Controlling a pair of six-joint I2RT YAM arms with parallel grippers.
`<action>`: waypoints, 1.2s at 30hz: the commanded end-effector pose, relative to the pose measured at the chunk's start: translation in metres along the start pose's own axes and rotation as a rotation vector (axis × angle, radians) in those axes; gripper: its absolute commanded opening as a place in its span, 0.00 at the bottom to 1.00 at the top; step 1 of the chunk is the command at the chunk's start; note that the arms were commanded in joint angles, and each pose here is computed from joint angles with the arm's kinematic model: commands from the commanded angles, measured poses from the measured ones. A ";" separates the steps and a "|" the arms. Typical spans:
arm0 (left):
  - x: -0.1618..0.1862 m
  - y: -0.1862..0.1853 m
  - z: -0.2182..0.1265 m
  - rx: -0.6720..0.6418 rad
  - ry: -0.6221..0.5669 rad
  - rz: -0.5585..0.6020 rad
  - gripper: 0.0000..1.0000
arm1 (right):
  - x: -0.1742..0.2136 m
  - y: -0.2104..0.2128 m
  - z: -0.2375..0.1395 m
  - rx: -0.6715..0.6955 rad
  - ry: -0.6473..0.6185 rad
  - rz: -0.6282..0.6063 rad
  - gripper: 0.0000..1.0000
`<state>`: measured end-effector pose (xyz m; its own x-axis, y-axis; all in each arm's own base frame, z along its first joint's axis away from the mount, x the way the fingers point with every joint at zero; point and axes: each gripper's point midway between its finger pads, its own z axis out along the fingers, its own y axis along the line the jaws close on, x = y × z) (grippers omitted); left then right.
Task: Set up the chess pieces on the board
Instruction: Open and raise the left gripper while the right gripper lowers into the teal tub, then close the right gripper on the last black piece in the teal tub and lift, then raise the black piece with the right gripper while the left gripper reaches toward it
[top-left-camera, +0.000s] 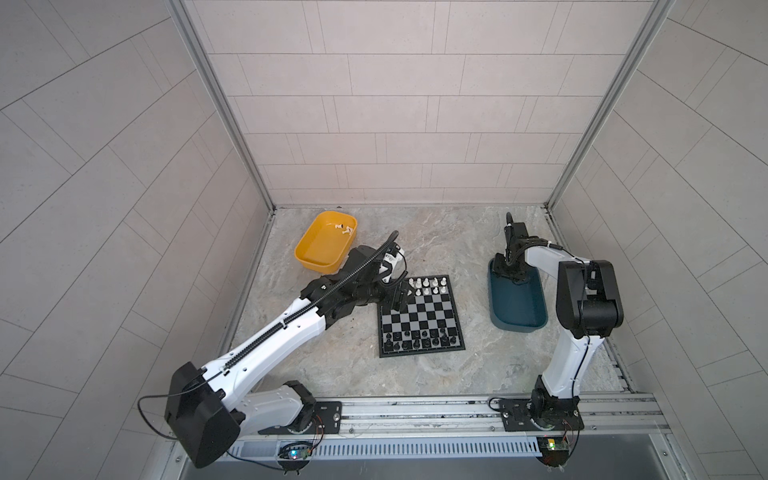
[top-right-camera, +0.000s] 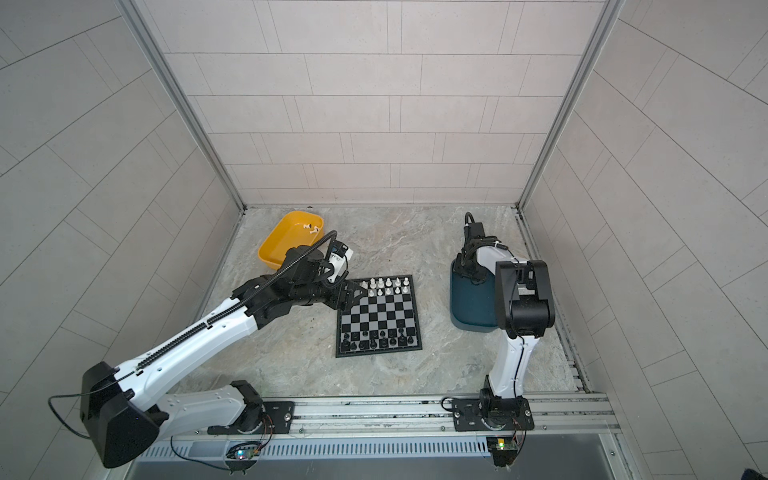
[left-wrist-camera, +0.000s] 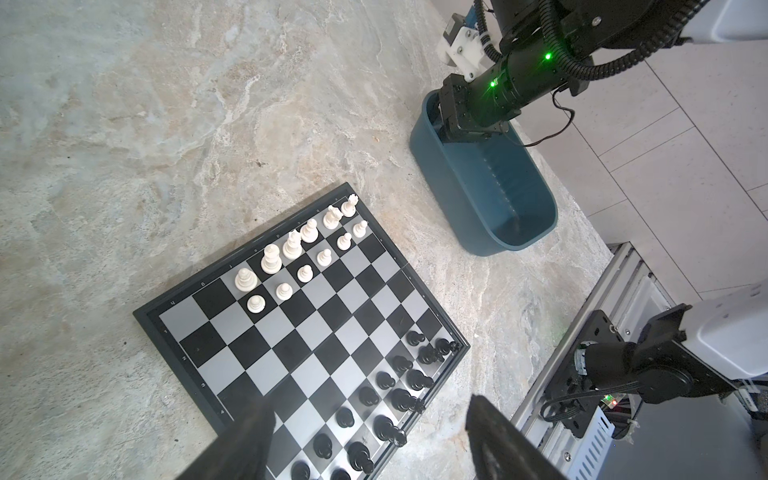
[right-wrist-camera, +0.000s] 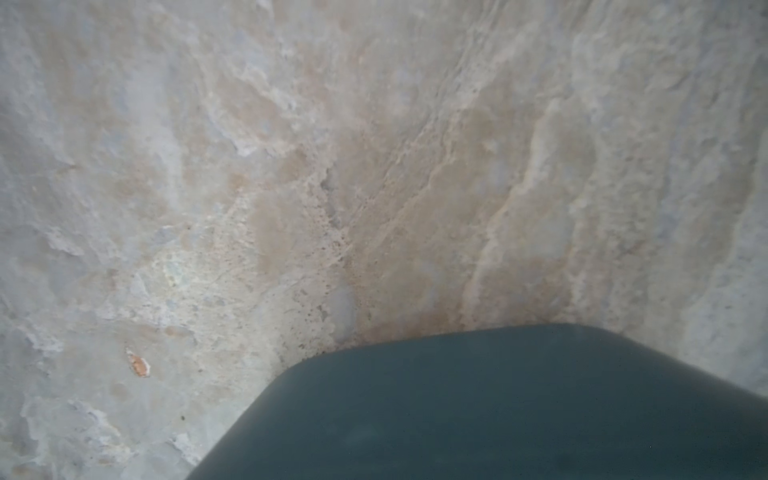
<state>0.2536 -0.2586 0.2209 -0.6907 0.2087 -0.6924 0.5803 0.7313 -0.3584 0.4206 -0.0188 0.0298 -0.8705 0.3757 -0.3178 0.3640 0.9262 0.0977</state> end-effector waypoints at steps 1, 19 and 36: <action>-0.008 -0.002 -0.006 0.005 -0.043 0.015 0.79 | 0.003 -0.005 0.008 0.010 0.028 0.030 0.28; -0.018 -0.012 0.007 0.087 -0.061 -0.064 0.79 | 0.002 0.004 -0.022 -0.168 -0.026 0.197 0.00; -0.081 -0.100 0.119 0.369 -0.123 -0.034 0.66 | 0.048 0.074 -0.179 -0.813 -0.097 0.516 0.00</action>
<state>0.2984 -0.3995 0.2066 -0.7537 0.1121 -0.6475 0.5968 0.5294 -0.6030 0.3496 0.0607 0.1682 -0.6575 0.7137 -0.2413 0.3263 0.5585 0.7626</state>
